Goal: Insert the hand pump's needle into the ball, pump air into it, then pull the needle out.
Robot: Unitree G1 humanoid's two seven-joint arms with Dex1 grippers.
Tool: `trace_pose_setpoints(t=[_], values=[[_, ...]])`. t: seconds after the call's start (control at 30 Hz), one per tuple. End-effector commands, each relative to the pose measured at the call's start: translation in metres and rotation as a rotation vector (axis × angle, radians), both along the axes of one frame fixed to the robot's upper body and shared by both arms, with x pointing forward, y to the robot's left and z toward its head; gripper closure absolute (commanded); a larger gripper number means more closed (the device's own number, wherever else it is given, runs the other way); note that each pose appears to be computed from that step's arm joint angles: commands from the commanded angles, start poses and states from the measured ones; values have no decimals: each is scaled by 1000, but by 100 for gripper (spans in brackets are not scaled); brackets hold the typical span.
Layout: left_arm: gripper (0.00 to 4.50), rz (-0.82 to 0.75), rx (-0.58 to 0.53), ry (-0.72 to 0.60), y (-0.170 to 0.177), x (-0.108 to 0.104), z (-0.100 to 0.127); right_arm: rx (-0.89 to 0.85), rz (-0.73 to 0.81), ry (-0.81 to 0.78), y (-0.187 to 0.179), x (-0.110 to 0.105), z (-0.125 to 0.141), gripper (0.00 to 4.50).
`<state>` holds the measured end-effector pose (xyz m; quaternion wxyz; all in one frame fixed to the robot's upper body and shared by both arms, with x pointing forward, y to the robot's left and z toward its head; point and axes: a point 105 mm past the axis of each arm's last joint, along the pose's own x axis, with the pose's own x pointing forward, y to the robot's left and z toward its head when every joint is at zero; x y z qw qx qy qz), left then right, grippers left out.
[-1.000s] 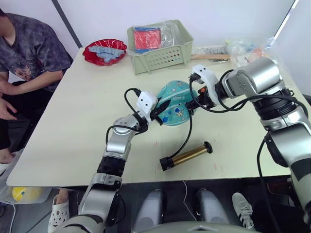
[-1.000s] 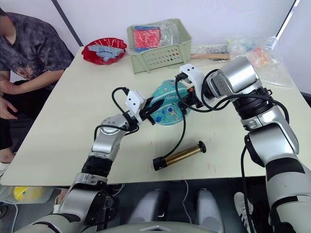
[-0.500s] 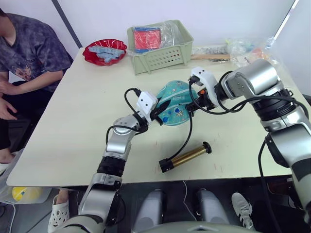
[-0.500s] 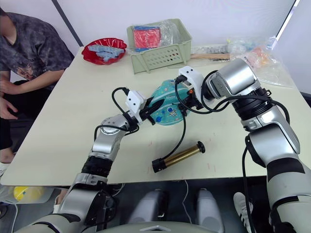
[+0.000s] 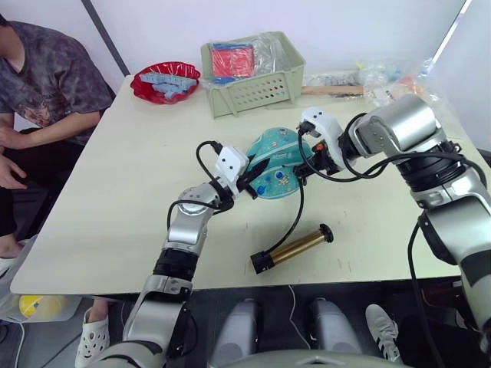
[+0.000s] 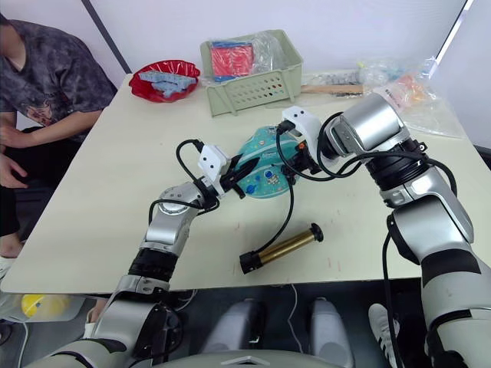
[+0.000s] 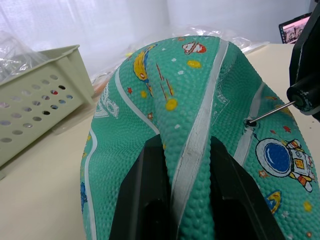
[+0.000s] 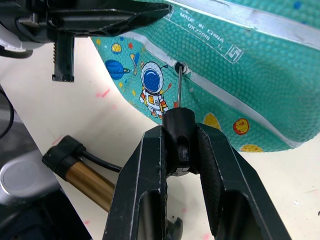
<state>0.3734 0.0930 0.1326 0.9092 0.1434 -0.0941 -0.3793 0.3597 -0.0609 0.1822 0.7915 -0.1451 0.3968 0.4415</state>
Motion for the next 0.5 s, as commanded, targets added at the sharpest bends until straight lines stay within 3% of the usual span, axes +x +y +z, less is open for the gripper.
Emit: trace_pose_setpoints(t=[0.03, 0.5], values=[[417, -41, 35, -9, -9, -5, -4, -30, 26, -8, 1, -1, 6, 413], [417, -62, 79, -19, -13, -12, -14, -157, 90, 0, 5, 4, 17, 413]])
